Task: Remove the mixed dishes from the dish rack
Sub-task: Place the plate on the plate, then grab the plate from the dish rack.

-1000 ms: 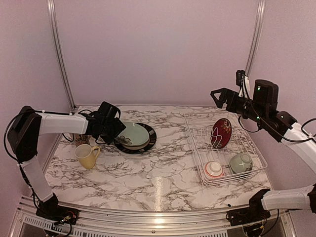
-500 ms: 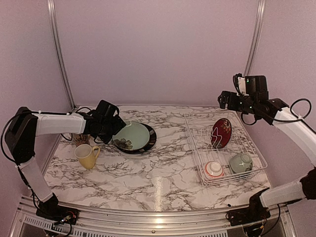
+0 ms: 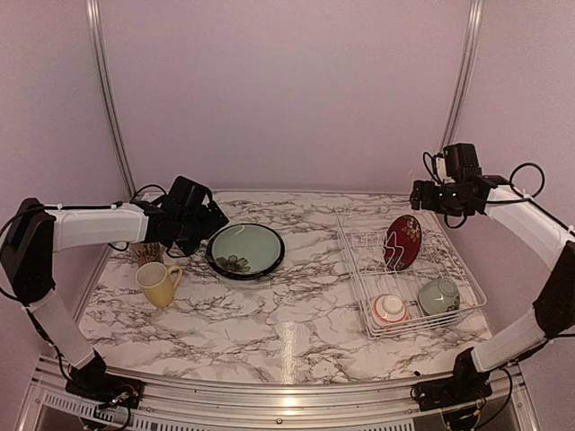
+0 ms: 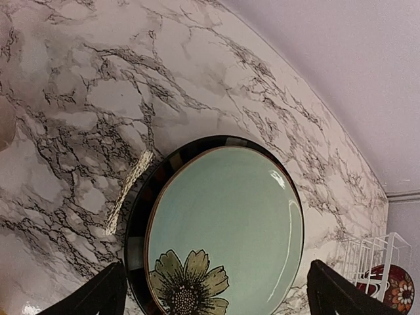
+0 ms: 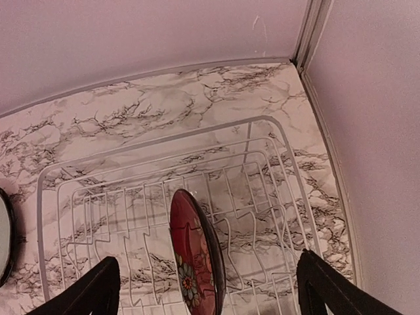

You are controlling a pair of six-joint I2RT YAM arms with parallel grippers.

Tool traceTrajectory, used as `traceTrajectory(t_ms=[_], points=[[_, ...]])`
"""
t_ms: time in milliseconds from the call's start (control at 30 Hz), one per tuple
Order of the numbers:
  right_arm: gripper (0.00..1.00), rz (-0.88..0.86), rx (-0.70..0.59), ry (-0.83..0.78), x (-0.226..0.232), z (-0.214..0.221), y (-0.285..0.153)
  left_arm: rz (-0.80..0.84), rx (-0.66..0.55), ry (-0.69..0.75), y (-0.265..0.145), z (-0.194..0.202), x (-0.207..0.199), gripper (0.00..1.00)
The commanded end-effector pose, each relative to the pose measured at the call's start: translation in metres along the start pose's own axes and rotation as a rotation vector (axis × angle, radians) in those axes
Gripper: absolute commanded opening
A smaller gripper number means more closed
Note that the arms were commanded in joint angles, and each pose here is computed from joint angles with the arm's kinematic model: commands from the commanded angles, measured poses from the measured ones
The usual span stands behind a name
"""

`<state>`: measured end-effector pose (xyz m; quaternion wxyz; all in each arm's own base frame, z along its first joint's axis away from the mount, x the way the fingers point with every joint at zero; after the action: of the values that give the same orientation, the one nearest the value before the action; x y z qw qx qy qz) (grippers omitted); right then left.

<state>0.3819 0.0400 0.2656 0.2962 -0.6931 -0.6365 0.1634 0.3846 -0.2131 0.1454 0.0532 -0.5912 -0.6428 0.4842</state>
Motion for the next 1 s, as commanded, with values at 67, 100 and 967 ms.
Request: traceTrajectory(t_ms=[67, 100, 967], points=[[0.81, 0.011, 0.133, -0.014, -0.010, 0.015, 0.032, 0.209, -0.117, 0.164, -0.074, -0.029, -0.051, 0.99], [0.80, 0.010, 0.149, -0.021, -0.010, 0.018, 0.036, 0.250, -0.130, 0.199, -0.086, -0.029, -0.059, 0.99], [0.31, 0.080, 0.283, -0.080, -0.023, 0.070, 0.089, 0.843, -0.110, 0.311, -0.220, -0.018, -0.120, 0.99]])
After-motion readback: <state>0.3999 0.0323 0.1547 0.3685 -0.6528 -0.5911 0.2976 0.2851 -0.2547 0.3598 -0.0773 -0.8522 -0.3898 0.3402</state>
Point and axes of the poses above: each gripper's point midway between its finger pads, its own y axis out along the fingers, its own x axis along the line the jaws close on, z = x × y, the point moved 3 cm from there along -y, back along the fingers, and after that the axes turned 5 degrees about y, right-handed, at the moved point
